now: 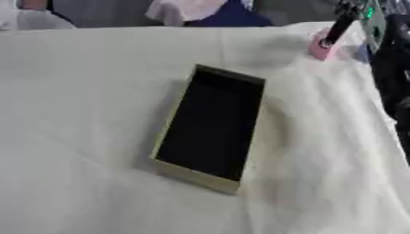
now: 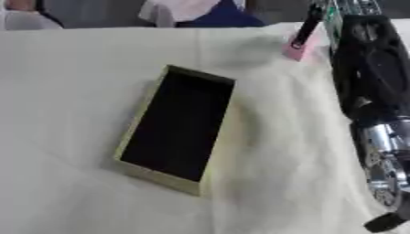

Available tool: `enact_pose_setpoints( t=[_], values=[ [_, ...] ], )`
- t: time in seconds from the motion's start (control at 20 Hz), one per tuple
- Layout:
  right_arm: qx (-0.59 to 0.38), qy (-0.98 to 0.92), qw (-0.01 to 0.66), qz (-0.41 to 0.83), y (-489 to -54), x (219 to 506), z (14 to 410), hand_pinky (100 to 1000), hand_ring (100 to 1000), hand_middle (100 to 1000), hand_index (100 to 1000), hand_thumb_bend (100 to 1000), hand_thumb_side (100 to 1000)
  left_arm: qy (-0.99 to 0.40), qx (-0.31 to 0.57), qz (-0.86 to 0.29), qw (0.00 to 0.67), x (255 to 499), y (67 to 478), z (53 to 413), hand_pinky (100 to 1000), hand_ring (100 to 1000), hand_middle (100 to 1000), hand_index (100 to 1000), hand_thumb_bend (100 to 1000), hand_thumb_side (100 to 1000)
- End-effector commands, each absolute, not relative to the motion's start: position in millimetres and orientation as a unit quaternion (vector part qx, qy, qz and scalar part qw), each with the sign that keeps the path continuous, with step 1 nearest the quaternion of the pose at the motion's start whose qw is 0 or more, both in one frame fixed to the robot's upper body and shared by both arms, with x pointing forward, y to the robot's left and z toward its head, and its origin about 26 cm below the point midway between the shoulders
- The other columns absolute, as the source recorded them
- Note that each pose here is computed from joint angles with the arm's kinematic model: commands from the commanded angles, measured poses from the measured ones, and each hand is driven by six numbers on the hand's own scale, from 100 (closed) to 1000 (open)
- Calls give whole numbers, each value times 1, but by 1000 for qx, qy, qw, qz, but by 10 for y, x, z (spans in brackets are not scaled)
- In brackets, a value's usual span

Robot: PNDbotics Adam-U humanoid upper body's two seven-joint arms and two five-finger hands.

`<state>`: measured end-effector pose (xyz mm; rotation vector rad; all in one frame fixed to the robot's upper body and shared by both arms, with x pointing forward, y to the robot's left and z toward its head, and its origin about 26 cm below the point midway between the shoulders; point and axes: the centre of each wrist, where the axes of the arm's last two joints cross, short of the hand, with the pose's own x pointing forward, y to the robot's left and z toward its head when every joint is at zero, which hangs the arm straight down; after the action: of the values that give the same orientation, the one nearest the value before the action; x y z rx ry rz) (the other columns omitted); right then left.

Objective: Pick up objects on the table and place them in the box.

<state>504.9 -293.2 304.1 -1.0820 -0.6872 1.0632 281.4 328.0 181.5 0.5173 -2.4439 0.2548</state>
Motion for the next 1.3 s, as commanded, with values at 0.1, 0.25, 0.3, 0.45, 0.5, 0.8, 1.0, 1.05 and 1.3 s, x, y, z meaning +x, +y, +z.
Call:
enact_pose_setpoints(
  t=[0.1,0.25,0.3,0.45,0.5,0.8,1.0,1.05,1.3],
  values=[
    [-494,-309,675,453,-3004,5026,3222,965,1000,967,1000,353,150,-931,200,82,294,2788,3307,1923,720,752,741,876,277,820],
    [-496,-309,676,449,-2999,5030,3212,966,1000,966,1000,351,140,-931,200,82,294,2788,3305,1922,720,752,741,876,276,817],
    [-497,-309,676,447,-2995,5032,3208,965,1000,966,1000,347,137,-931,200,82,294,2789,3304,1922,720,752,741,876,276,818],
    [-506,-308,676,438,-2987,5034,3205,964,1000,966,1000,354,105,-931,200,83,294,2789,3303,1922,719,752,741,876,276,821],
    [-509,-308,676,434,-2985,5033,3206,963,1000,964,1000,350,108,-931,200,83,294,2789,3303,1921,719,752,742,876,276,822],
    [-527,-315,674,411,-2996,5009,3256,959,1000,958,1000,289,149,-931,200,83,294,2789,3302,1921,719,751,742,876,277,830],
    [-532,-319,679,393,-3037,4985,3297,958,1000,954,1000,264,163,-931,200,82,294,2789,3302,1919,718,751,742,876,277,830],
    [-532,-319,681,389,-3047,4981,3301,957,1000,953,1000,259,169,-931,200,82,294,2789,3302,1918,718,751,742,876,277,831],
    [-533,-317,692,370,-3101,4972,3291,955,1000,950,1000,224,190,-931,200,82,294,2789,3301,1917,718,751,742,876,276,829]
  ],
)
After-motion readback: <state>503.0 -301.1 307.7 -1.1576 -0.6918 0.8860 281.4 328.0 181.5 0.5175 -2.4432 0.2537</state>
